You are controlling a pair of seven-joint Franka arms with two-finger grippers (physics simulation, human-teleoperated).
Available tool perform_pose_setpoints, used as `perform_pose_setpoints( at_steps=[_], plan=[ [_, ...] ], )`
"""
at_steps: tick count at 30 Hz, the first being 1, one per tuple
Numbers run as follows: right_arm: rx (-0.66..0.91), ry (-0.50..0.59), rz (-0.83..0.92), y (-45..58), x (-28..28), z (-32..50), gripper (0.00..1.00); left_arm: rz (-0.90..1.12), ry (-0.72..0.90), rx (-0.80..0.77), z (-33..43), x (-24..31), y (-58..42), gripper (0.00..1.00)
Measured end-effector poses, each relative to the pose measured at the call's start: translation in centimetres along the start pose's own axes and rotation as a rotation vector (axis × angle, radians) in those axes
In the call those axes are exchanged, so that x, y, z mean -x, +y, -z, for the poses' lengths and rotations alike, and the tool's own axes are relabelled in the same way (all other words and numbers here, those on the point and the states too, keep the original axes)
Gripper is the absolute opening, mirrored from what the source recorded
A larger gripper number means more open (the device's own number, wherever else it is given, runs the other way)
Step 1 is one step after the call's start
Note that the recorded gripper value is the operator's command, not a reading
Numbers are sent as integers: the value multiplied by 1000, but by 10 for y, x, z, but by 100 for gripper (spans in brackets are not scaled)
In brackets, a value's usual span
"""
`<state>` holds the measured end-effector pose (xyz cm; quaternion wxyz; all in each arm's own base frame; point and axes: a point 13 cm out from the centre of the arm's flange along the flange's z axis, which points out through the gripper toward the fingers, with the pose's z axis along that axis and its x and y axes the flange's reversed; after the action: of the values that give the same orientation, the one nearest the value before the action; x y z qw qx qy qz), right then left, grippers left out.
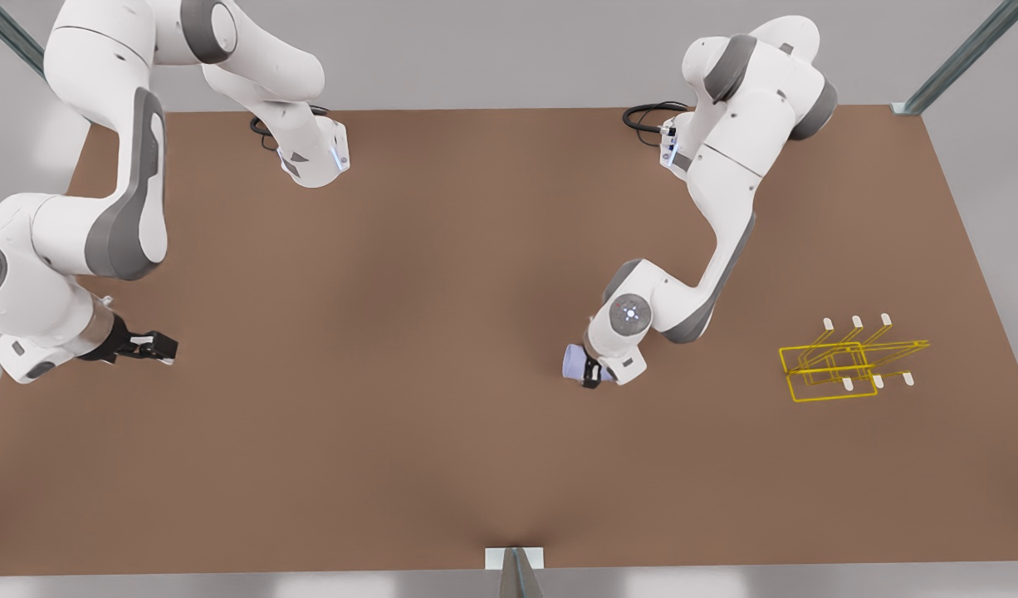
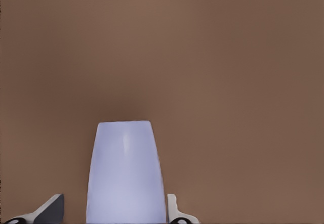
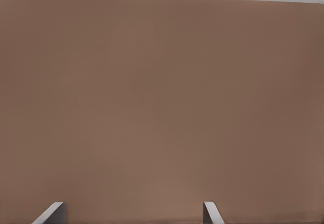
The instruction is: Place the cup on the cup holder
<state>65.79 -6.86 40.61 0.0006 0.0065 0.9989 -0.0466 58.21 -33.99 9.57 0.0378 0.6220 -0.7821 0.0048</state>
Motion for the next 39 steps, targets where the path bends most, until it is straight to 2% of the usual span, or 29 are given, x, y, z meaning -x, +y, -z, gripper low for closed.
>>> perform_pose_setpoints(
  at_steps=[17,25,26,31,35,39],
  plan=[
    [33,-34,-107,-7,8,0,100,-88,25,-13,-60,-18,25,100],
    [76,-49,-145,-6,11,3,100,-115,41,-81,-55,-30,4,100],
    [77,-49,-147,-6,11,3,100,-118,42,-87,-55,-31,2,95],
    [80,-51,-155,-6,12,3,100,-129,41,-102,-52,-33,-1,91],
    [81,-51,-159,-5,12,3,100,-135,36,-156,-15,-33,-15,89],
    [81,-50,-162,-5,12,2,100,-108,-26,-310,91,5,-58,89]
  ],
)
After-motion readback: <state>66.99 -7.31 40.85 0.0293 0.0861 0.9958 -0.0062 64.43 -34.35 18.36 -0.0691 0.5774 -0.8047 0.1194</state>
